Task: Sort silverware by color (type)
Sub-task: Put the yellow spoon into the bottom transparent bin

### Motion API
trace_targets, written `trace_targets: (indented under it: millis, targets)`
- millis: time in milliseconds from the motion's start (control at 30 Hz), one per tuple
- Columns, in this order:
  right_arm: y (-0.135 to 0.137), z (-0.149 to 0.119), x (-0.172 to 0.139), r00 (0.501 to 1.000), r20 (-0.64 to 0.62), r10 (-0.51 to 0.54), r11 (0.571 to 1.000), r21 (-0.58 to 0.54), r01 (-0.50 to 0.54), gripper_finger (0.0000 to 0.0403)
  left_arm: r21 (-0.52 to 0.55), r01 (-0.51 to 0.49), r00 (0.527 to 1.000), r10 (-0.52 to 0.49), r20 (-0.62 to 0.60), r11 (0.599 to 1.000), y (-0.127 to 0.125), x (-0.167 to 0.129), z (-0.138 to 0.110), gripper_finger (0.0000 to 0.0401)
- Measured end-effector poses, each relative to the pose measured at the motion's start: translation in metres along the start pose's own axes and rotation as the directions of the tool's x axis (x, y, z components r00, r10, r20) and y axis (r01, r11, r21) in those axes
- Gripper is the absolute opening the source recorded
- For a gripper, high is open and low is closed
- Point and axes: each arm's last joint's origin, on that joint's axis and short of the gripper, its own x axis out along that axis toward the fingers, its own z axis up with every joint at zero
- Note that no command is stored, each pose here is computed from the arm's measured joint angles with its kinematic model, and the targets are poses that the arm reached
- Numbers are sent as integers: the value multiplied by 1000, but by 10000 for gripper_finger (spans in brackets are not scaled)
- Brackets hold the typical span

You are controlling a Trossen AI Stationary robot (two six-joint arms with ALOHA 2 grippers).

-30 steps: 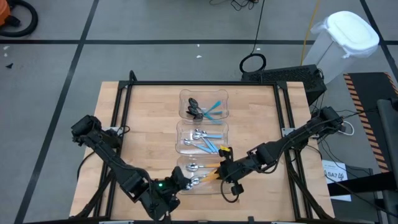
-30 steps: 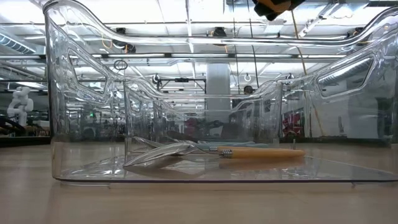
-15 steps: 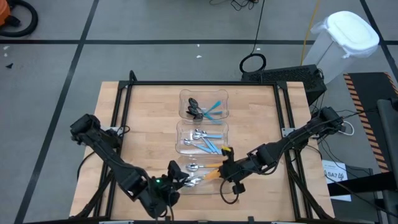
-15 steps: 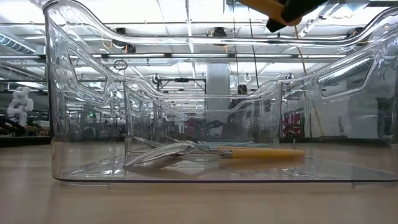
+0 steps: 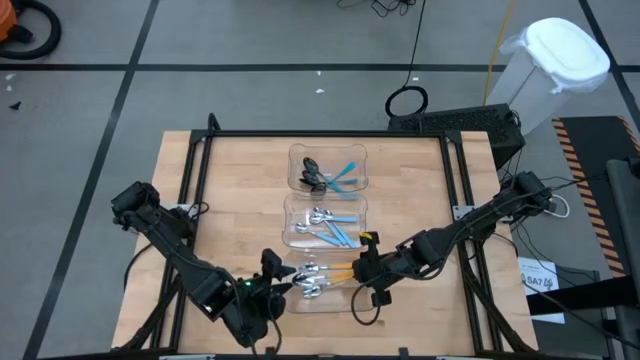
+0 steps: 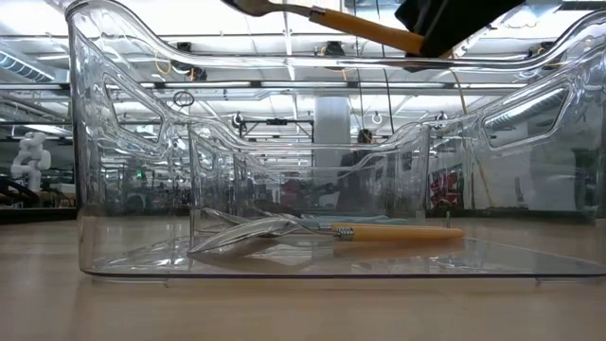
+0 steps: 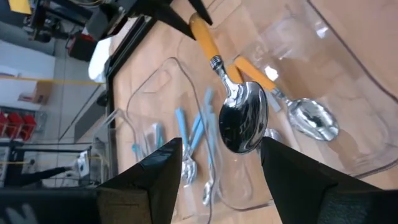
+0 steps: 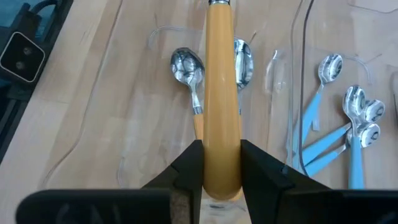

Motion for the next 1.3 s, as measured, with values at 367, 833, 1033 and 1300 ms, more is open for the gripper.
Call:
trace_targets:
  millis: [367, 833, 1033, 1300]
  targets:
    - [0, 0, 0, 1000, 3, -2, 1000, 21, 2, 76, -142, -44, 998, 49, 35, 989, 19, -17, -2, 216]
    - [0, 0, 0, 1000, 8, -25, 996, 84, 24, 76, -185, -62, 998, 59, -20, 981, 27, -9, -8, 216]
    - [7, 0, 0, 1000, 21, -15, 994, 110, 12, 76, -222, -91, 995, 83, -47, 971, 26, -3, -13, 216]
    - [26, -3, 8, 999, 33, -2, 988, 155, -4, 76, -377, -129, 992, 123, -38, 917, 26, -5, -12, 216]
